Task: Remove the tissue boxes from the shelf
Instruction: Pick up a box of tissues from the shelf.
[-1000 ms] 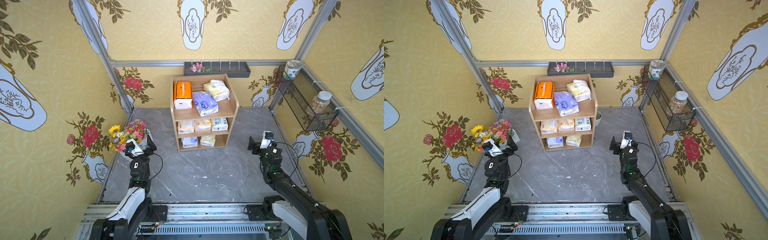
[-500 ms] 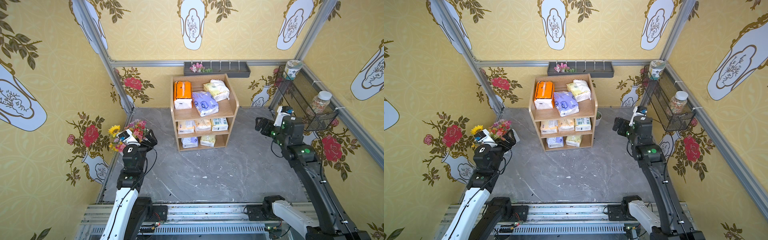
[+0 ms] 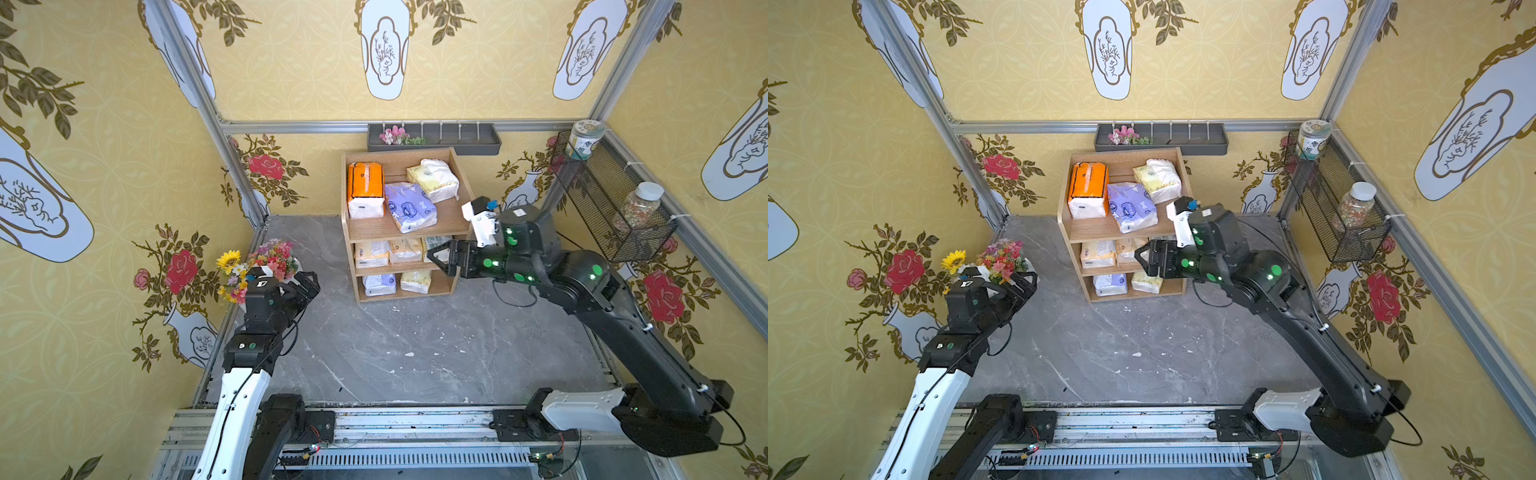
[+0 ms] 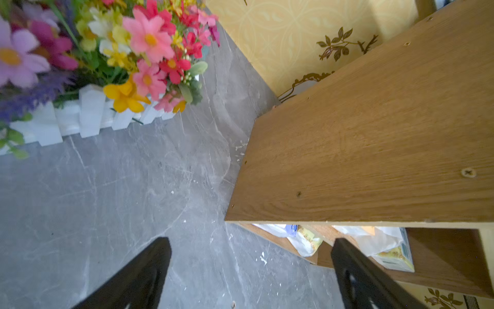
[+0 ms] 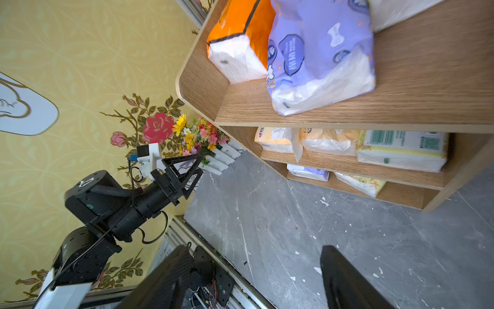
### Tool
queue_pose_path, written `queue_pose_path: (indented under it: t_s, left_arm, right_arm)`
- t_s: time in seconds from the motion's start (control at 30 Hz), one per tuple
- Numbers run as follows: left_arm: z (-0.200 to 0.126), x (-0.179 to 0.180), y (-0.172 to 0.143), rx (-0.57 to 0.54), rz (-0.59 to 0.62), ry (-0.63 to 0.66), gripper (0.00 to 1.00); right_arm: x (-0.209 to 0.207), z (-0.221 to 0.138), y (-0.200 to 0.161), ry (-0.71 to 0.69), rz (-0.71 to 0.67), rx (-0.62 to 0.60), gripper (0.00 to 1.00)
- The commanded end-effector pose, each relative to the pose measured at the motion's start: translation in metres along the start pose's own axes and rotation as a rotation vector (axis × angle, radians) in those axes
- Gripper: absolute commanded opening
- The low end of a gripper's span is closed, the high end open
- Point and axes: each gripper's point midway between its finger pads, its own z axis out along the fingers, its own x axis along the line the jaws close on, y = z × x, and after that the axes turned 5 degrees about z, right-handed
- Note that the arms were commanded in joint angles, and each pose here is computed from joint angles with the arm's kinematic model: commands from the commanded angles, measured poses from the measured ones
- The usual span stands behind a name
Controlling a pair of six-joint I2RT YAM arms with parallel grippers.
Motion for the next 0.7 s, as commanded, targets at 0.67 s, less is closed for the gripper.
queue_pose_path:
  t_s: [0.67]
  left_arm:
    - [-0.022,-0.034,0.011,-0.041,-0.104,-0.174,1.00]
  right_arm:
    - [-0.058,0.059,0.107,-0.262,0.043,-0.161,0.69]
